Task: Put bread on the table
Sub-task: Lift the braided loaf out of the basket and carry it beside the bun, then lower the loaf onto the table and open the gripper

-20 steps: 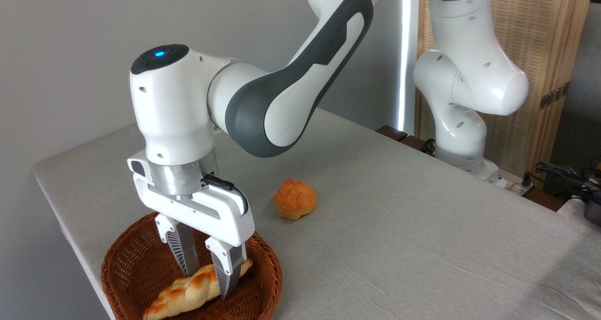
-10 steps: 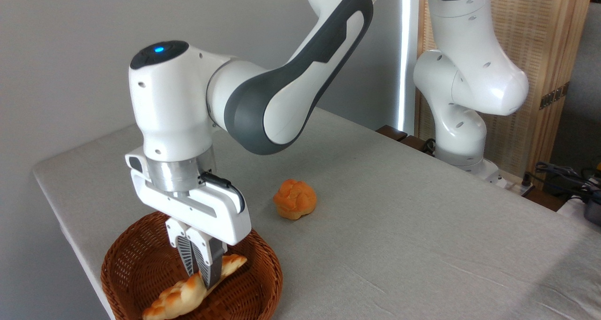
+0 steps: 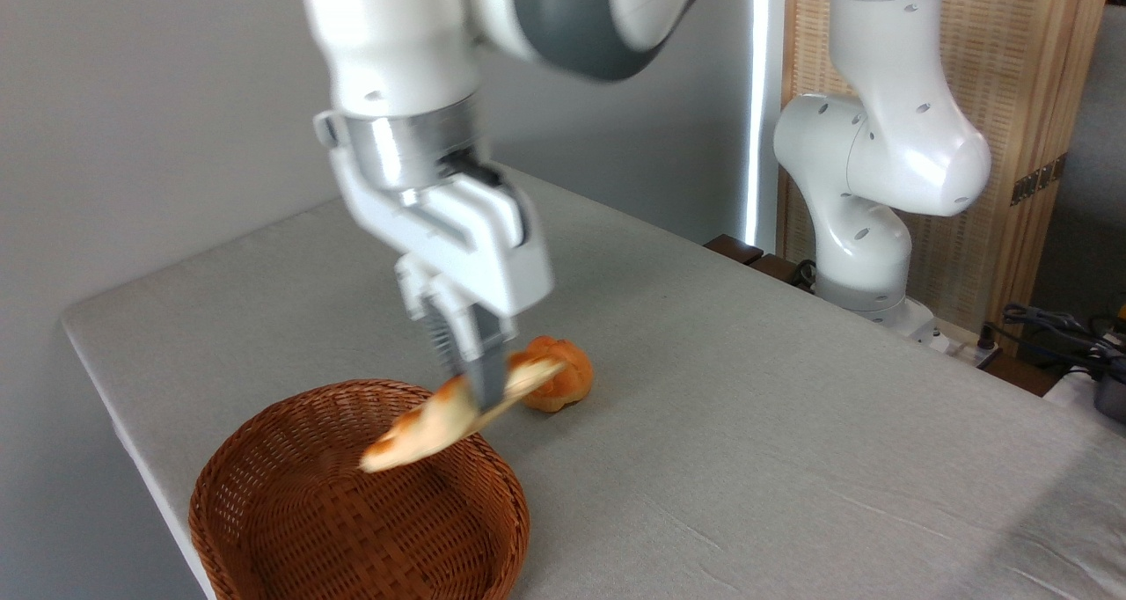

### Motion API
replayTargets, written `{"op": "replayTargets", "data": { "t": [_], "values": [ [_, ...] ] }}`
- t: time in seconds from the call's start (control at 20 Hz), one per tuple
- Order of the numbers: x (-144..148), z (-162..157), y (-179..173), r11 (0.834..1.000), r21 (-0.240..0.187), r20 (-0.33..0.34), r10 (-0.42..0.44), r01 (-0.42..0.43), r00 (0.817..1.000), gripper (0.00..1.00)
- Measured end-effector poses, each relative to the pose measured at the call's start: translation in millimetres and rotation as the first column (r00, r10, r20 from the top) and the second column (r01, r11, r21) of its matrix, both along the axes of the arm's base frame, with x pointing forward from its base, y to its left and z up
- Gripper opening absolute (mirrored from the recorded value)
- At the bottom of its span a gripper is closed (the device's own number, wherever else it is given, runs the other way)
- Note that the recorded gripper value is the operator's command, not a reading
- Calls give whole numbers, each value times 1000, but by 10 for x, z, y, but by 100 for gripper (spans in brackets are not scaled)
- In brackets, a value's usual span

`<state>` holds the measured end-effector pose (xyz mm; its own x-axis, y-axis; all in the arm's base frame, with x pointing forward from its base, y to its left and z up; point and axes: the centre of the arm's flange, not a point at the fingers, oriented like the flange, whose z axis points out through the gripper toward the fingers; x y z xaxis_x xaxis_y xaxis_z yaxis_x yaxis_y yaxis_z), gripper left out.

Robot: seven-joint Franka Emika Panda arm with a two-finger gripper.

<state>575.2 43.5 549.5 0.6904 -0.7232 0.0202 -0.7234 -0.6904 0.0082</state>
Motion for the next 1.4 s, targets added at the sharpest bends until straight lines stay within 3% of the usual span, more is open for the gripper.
{"op": "replayTargets", "data": {
  "t": [0.2, 0.25, 0.4, 0.6, 1.25, 1.4],
  "values": [
    [-479, -257, 111, 995, -5, -78, -104, 104, 992, 46],
    [-566, -367, 109, 994, 1, -104, -112, 113, 988, 58],
    [-720, -639, 114, 993, 2, -163, -116, 118, 980, 82],
    [-817, -929, 227, 996, -8, -195, -94, 94, 976, 100],
    [-862, -1026, 328, 1000, 4, -193, 4, -3, 981, 100],
    [-777, -751, 302, 1000, 14, -138, 14, -12, 990, 100]
  ]
}}
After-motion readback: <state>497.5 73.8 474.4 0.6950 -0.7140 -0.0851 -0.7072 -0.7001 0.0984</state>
